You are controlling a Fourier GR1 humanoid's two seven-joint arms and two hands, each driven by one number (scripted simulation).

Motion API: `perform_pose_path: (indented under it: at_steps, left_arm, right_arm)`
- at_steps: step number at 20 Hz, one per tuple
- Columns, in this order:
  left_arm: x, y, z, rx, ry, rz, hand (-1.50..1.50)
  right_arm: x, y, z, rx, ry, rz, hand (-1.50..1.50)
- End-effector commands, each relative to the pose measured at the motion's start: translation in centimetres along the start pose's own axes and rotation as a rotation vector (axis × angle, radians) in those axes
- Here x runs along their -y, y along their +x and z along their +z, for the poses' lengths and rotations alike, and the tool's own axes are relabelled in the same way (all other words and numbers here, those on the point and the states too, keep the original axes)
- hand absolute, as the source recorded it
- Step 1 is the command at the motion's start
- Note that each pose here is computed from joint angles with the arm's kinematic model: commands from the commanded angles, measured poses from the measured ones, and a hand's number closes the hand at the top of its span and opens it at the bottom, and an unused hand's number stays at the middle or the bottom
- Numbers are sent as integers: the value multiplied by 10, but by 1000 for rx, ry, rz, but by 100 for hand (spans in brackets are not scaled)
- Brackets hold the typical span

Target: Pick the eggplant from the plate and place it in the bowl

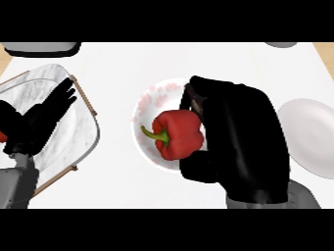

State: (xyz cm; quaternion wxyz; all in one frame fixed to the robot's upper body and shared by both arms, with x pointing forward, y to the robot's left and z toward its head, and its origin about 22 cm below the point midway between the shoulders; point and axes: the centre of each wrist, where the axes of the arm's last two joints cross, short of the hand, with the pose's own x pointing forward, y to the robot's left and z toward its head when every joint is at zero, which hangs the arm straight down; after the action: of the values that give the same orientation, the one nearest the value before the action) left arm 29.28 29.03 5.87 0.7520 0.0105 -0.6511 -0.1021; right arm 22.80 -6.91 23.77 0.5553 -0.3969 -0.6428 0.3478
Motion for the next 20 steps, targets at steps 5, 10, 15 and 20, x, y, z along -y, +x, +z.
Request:
perform_pose_path:
  at_steps: [5,10,15,20]
  left_arm:
    - [5,-4,-1,15,19,22,0]
    - [1,8,-3,16,-13,4,0]
    - [-7,-3,-10,15,-13,-6,0]
    - [-3,11,-6,28,-17,-7,0]
  right_arm:
    - [-19,-1,-76,-224,14,-17,150]
    - [-67,-27,-116,-211,59,-62,150]
    - [-94,-40,-154,-189,128,-95,150]
    - [-122,-85,-159,-341,165,-335,150]
